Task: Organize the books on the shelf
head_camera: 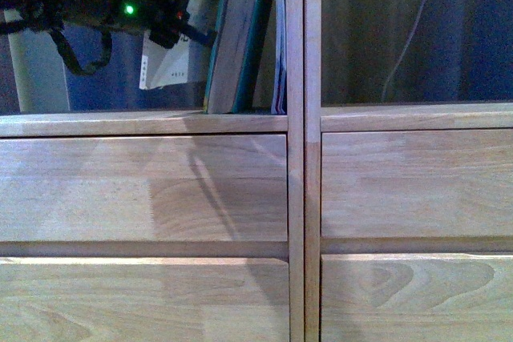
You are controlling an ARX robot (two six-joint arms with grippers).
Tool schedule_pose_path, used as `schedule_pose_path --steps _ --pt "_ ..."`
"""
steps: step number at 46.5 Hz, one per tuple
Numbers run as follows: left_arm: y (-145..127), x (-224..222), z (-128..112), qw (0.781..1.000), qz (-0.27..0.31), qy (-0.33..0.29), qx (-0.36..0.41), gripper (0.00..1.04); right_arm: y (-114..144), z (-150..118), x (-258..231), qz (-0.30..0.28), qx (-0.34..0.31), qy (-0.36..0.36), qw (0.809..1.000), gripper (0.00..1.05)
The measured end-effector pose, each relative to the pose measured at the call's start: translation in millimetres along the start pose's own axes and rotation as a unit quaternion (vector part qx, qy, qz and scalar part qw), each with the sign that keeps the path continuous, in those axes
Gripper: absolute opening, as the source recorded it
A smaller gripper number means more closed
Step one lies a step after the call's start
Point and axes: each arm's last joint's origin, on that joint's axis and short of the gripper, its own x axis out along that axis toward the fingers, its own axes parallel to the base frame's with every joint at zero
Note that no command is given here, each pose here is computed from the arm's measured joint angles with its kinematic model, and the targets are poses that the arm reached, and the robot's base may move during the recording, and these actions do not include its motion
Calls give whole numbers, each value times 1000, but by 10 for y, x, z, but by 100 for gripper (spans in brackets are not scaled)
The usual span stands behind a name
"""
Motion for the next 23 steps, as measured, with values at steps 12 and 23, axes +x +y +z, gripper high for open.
schedule_pose_path --steps 12,23 --pt "-127 267 -312 999 14 21 38 8 18 3 -27 0 -3 -3 1000 98" --pt "-187 457 -185 999 36 0 41 8 18 3 -27 1 -3 -2 1000 98"
